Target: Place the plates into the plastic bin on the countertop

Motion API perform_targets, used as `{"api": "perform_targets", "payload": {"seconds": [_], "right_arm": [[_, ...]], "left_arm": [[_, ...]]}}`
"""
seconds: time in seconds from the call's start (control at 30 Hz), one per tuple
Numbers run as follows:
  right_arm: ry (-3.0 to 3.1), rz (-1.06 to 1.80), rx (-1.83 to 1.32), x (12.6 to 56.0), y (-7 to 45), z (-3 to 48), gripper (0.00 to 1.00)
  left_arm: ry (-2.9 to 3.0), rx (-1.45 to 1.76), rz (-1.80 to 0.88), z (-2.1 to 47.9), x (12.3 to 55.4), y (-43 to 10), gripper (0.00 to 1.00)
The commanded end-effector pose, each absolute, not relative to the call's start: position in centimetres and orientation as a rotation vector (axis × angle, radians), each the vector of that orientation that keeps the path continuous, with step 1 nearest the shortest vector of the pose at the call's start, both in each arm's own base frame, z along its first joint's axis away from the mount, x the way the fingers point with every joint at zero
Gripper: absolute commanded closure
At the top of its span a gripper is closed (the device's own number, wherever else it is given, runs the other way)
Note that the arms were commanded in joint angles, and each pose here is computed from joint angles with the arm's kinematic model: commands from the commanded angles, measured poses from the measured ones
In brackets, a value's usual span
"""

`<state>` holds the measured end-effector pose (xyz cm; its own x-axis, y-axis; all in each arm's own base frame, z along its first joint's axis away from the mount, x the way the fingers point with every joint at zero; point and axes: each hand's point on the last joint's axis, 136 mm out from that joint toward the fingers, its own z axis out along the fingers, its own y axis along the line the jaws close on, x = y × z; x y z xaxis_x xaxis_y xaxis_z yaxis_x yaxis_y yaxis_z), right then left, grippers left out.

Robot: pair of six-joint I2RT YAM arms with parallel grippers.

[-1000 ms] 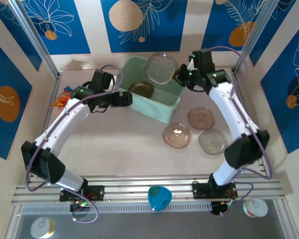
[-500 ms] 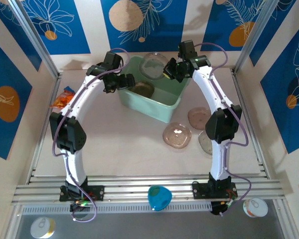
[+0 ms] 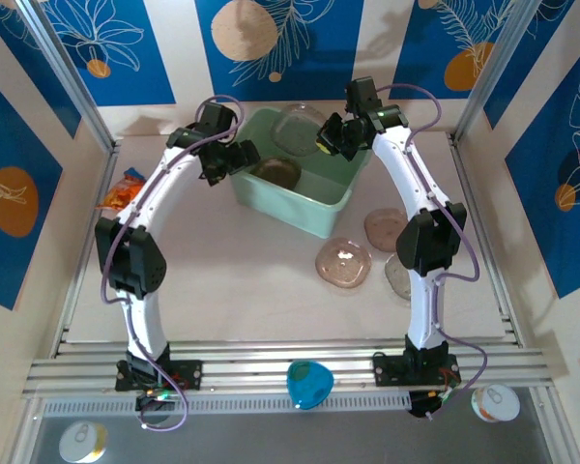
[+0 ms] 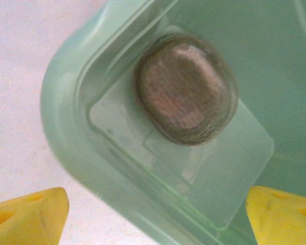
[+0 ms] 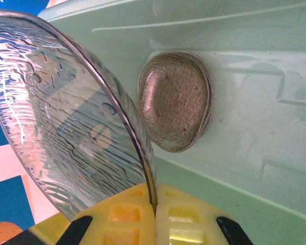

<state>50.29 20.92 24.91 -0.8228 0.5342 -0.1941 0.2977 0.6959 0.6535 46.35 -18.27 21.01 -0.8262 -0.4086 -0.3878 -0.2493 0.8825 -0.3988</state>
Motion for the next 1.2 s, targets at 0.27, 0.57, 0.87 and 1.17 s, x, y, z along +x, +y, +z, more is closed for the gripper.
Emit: {"api": "perform_targets", "payload": {"seconds": [0.27,0.57,0.87,1.17], "right_arm": [[2.557,0.935,0.662,50.0,21.1,24.7,1.00],[2.610,0.902,0.703,48.6,21.6,24.0,1.00],[2.628,0.912,0.692,47.9,23.2,24.0,1.00],[2.622,0.900,0.700,47.5,24.3,24.3,1.00]], "left_arm": [[2.548,-0.742,-0.524,19.5,46.2,-18.8,0.10],[2.524,-0.771,-0.509,18.9,47.1,-18.4,0.30],[2.472,-0.810,-0.513,19.2,47.6,-16.9,0.51],[2.418,-0.828,-0.501,20.1,48.1,-14.3,0.68]]}}
